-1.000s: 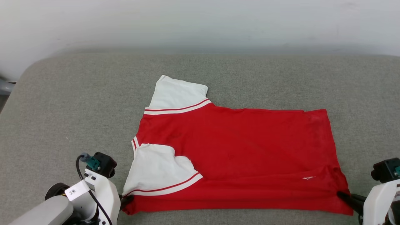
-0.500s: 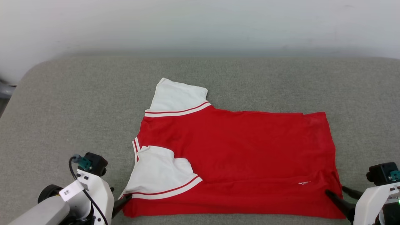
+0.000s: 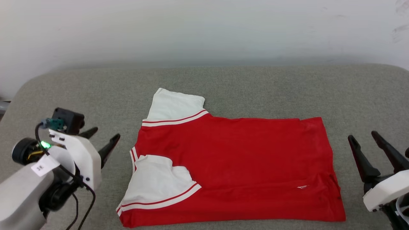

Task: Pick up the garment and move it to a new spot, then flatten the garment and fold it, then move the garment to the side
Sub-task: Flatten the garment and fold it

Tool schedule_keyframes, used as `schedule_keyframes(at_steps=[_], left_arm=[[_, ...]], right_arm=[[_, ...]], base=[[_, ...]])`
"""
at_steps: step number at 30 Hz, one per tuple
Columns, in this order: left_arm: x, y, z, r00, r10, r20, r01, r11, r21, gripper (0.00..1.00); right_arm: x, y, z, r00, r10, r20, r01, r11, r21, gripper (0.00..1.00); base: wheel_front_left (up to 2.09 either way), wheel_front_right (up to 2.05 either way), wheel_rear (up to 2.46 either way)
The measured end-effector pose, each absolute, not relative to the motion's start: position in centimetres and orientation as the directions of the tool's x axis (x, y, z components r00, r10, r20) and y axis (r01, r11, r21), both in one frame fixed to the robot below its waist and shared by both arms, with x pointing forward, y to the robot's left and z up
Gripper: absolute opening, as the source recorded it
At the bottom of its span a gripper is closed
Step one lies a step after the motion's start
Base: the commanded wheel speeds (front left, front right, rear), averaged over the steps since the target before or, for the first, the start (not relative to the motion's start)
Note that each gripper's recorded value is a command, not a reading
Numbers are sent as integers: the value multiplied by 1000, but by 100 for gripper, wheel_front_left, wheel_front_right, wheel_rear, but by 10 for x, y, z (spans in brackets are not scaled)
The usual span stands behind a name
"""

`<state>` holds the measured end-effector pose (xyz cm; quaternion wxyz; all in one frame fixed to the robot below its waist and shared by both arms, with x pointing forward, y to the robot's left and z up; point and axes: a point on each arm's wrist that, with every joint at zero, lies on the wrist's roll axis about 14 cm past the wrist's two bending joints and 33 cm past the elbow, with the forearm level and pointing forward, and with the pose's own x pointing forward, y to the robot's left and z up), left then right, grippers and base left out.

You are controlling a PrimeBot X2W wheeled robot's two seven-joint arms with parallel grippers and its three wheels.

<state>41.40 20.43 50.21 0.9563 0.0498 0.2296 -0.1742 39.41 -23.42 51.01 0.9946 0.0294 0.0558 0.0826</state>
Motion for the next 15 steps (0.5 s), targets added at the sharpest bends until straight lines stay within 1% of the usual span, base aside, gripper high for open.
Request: schedule_keyframes(at_steps=[6,10,13,14,15], left_arm=[[456,190,538,880,-328,-343,368,928,57,100],[484,177,553,879,-358,-315,393,918,51,100],[505,173,553,865,-367,-343,405,913,45,100],[524,173,543,830,-360,-426,407,913,22,100],[530,172,538,816,-359,-454,406,914,9,100]], right_arm=[[400,-227,548,989,114,92,-118,992,46,100],[398,-221,553,987,88,135,-92,995,29,100],[399,-215,549,988,84,132,-87,996,19,100],[402,-212,542,990,80,117,-83,996,23,100],[403,-211,540,991,78,112,-81,996,21,100]], base=[[0,0,0],[0,0,0],[0,0,0],[0,0,0],[0,0,0]])
